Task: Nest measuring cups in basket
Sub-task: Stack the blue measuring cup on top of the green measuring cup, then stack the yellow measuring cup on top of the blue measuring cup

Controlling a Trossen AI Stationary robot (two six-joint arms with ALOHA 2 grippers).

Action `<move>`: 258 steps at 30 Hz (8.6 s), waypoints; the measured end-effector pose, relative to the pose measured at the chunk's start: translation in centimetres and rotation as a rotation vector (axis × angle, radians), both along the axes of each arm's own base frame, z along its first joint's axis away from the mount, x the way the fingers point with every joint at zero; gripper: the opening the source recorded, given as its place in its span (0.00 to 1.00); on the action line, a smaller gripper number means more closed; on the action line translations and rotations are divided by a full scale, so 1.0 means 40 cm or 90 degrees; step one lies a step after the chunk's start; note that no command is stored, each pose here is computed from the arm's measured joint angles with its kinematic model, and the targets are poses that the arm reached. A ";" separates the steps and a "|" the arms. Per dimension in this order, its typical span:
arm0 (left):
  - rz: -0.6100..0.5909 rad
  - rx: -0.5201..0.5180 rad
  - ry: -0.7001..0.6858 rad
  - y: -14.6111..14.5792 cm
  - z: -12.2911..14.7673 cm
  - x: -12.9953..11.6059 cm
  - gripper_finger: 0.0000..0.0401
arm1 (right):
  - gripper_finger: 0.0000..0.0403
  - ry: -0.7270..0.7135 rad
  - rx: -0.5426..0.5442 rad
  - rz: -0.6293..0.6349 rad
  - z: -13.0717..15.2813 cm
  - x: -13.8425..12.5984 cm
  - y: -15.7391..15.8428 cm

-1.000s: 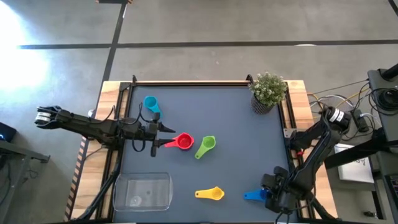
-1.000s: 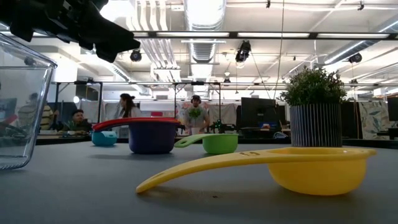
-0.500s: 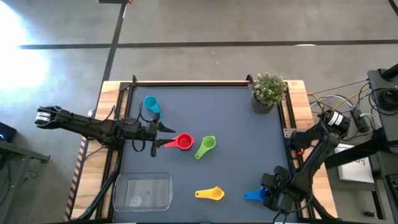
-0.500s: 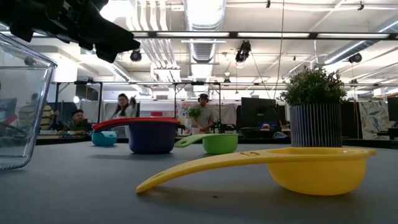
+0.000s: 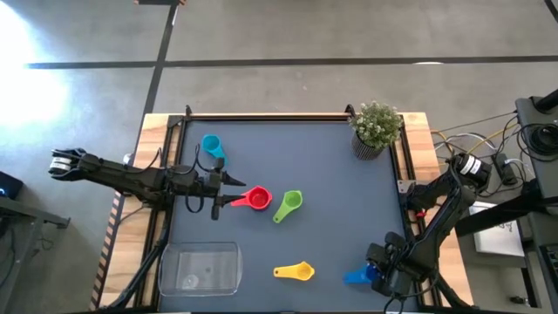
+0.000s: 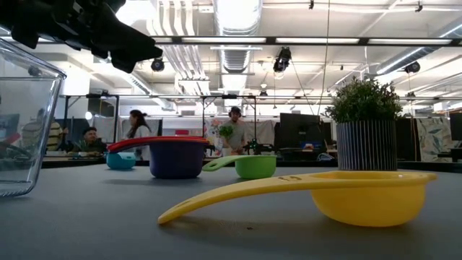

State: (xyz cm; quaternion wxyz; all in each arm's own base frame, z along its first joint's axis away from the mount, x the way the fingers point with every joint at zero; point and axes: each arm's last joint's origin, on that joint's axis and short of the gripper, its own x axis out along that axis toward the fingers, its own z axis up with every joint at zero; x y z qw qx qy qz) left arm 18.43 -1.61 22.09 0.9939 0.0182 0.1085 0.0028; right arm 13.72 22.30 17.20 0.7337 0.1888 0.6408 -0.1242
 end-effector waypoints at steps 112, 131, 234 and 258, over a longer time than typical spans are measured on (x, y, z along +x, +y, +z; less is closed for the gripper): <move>0.007 0.008 0.016 0.002 -0.006 -0.001 0.39 | 0.23 -0.367 -0.111 0.209 0.147 0.463 -0.210; 0.011 -0.015 0.008 0.002 -0.001 0.000 0.39 | 0.22 -0.432 -0.103 0.133 0.062 0.439 -0.133; 0.075 -0.003 0.066 0.007 -0.034 0.019 0.39 | 0.02 -0.345 -0.250 0.242 0.080 0.501 -0.350; 0.067 0.025 0.074 0.007 -0.036 0.018 0.39 | 0.12 -0.283 -0.208 0.269 0.029 0.546 -0.552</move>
